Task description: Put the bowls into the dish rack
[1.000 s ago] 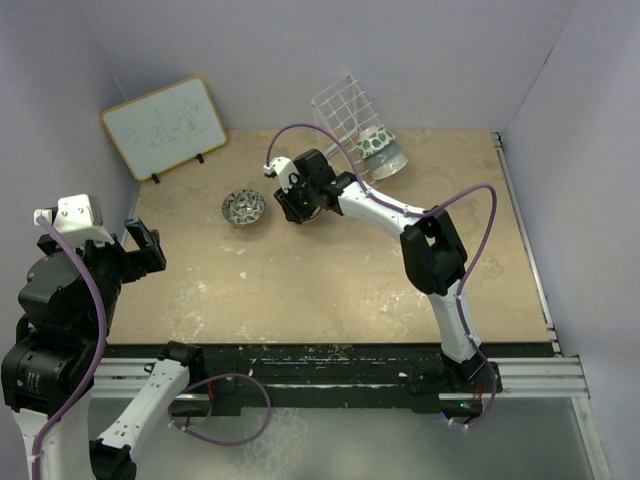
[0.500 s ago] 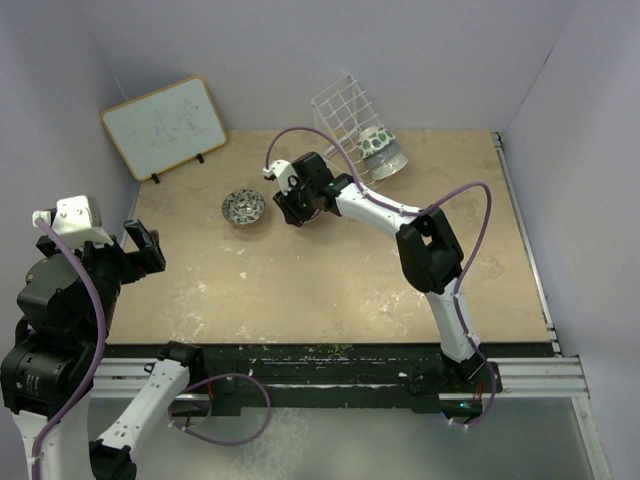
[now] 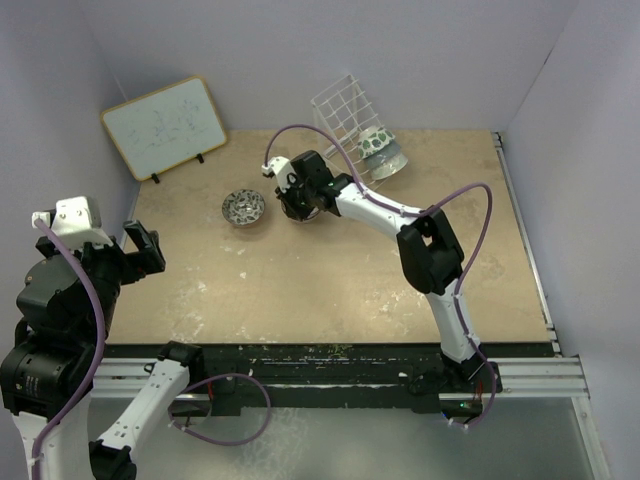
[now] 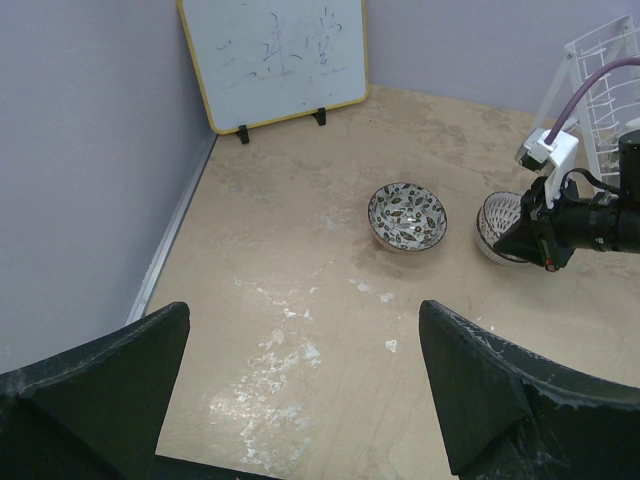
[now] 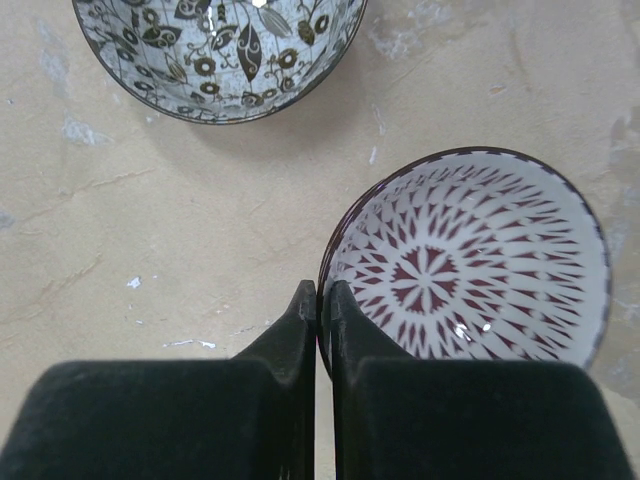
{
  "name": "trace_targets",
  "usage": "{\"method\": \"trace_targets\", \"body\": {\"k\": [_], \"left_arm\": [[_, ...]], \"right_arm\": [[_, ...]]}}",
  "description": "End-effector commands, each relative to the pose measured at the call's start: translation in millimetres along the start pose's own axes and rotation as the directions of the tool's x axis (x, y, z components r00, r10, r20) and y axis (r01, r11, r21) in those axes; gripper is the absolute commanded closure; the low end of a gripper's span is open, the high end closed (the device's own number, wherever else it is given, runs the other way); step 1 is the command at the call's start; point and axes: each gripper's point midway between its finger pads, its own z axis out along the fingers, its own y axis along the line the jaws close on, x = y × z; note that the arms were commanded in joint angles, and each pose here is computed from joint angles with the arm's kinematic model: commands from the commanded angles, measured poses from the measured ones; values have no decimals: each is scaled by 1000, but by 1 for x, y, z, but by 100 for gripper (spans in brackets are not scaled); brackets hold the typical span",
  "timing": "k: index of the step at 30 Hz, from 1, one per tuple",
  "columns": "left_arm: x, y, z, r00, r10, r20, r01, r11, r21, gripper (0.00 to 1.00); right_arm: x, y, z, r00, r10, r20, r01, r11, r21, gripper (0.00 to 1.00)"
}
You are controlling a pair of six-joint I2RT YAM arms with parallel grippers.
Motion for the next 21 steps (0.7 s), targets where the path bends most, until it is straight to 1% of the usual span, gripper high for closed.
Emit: {"method": "trace_targets", "body": {"k": [1, 6, 11, 14, 17, 19, 21], "left_arm": [[-6, -1, 0, 999, -24, 27, 24, 1000, 1, 1], [-7, -1, -1, 999, -30, 33, 30, 1000, 2, 1], [-8, 0, -2, 999, -28, 36, 28, 1000, 3, 1], [-10, 0, -3, 999, -27, 40, 27, 1000, 4, 1], [-11, 0, -4, 999, -27, 44, 27, 1000, 4, 1], [-12, 0, -4, 999, -28, 47, 28, 1000, 5, 1], [-13, 0, -5, 998, -30, 49, 29, 1000, 6, 1]], "right_arm": [[-35, -7, -30, 996, 12, 85, -17, 998, 55, 100], [-57, -8, -49, 989, 23, 144, -33, 997, 66, 100], [-79, -4, -69, 970, 81, 231, -93, 995, 41, 100], [-100, 0, -85, 946, 108, 307, -113, 994, 0, 100], [-115, 2, -99, 924, 140, 357, -138, 990, -31, 100], [-124, -2, -110, 903, 175, 393, -165, 984, -61, 100], [-134, -6, -124, 870, 223, 440, -192, 975, -115, 100]]}}
